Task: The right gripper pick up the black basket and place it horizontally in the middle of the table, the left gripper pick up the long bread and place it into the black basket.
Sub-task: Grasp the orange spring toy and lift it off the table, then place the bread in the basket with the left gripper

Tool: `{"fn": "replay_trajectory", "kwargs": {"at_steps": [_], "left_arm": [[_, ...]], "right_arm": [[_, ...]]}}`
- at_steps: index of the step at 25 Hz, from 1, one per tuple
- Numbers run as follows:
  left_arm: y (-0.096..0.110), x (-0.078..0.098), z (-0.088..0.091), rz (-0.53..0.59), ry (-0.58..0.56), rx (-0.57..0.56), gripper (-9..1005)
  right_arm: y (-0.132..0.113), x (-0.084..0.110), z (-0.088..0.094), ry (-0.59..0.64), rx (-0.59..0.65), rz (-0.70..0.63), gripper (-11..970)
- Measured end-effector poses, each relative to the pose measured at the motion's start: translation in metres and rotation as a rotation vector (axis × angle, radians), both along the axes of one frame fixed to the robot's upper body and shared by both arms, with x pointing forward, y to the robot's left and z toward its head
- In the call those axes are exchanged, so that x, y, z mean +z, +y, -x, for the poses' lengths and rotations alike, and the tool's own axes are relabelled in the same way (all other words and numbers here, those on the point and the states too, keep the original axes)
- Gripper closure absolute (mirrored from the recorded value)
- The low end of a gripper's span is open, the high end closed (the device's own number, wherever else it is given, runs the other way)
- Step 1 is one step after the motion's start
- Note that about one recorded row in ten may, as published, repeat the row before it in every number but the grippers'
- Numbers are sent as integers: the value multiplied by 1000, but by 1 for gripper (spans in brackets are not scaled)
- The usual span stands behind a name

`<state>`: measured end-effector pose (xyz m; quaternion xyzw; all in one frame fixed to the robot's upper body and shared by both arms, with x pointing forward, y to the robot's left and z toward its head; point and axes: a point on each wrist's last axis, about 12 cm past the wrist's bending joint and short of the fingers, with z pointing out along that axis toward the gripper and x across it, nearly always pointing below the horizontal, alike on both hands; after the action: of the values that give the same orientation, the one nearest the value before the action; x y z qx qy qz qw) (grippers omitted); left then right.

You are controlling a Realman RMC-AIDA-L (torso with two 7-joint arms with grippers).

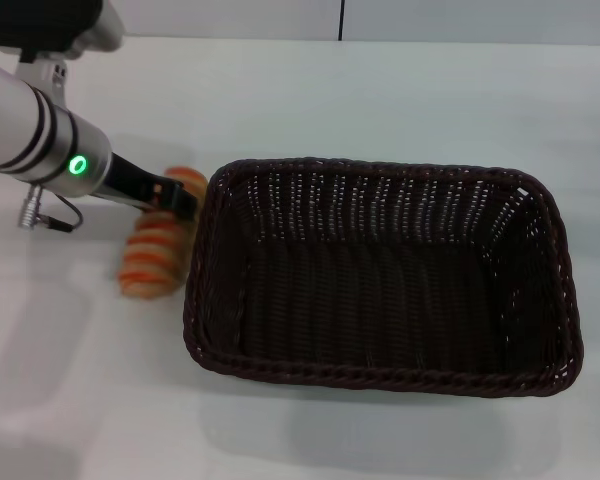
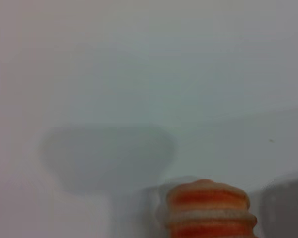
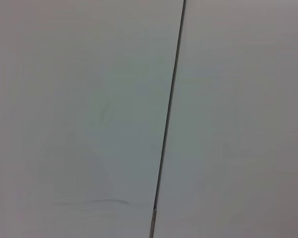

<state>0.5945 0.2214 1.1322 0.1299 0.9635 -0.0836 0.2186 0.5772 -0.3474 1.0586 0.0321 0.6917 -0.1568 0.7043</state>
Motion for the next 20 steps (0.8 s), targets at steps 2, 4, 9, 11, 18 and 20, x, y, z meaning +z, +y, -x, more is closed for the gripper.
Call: {"fn": "replay_trajectory", "kwargs": {"at_steps": [2,4,9,11,18,20], "left_arm": [[4,3,-2,-21,-24,10,415],[12,10,-7,-36,-64,33,425],[17,44,-27,-14,-179,15,456],[0,72,-31,6,-262,-58,475],[-60,120,-15,84,-321,-299,535],[-85,125,-1,117,-294,-401,552]], "right_arm": [[0,0,1,1,-1,0,141],[-1,-1,1,2,-1,0,141],[0,-1,0,2,-1,1,141],[-1,0,0,1,-1,2,141],[-1,0,0,1,-3,1,140],[-2,0,0,1,-5,-1,140]]}}
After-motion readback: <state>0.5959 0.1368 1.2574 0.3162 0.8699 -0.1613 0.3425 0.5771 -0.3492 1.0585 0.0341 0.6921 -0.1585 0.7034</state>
